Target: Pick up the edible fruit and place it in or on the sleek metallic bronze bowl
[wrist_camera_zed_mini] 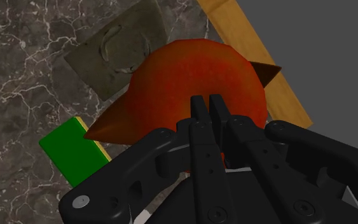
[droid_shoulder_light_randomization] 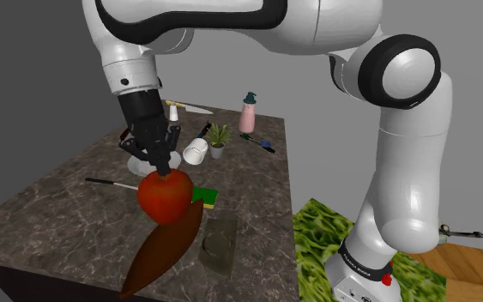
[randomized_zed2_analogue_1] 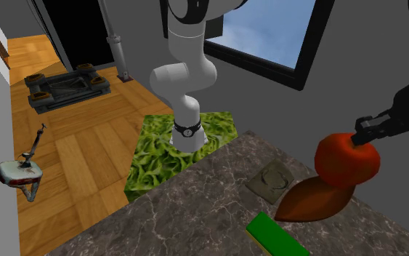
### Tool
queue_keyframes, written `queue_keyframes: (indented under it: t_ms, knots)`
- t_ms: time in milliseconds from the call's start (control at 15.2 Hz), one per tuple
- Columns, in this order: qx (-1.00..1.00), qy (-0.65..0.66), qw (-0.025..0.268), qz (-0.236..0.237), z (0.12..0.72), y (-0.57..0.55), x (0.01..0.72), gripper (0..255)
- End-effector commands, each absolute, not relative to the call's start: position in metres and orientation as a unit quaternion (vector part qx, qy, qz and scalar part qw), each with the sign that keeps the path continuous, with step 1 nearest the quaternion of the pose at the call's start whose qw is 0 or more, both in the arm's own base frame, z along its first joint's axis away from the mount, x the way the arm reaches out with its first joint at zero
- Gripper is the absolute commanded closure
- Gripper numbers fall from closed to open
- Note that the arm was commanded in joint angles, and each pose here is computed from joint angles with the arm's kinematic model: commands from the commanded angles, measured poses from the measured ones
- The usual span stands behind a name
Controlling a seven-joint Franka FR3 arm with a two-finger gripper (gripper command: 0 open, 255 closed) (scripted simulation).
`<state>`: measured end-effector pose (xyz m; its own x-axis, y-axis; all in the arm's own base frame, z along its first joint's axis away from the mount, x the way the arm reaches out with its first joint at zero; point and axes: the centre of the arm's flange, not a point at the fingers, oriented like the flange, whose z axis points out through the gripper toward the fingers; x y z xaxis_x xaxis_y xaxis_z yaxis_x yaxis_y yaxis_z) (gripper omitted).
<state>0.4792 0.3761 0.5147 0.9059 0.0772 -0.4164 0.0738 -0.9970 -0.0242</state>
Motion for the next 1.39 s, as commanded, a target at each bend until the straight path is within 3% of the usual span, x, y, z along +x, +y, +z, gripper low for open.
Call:
queue_keyframes:
  t_ms: [0,660,1188,1254,1320]
  knots:
    - [-0.976,-0.039,0.004,0.213,0.504,0.376,0.48,255]
    - [-0.976,-0.039,0.004,0.213,0.451,0.376,0.48,255]
    - [-0.976,-0.039,0.004,0.213,0.448,0.376,0.48,255]
    - [-0.976,-0.039,0.004,0.213,0.448,0.376,0.48,0]
    - [-0.976,-0.039,0.004,0.213,0.448,0.376,0.48,0]
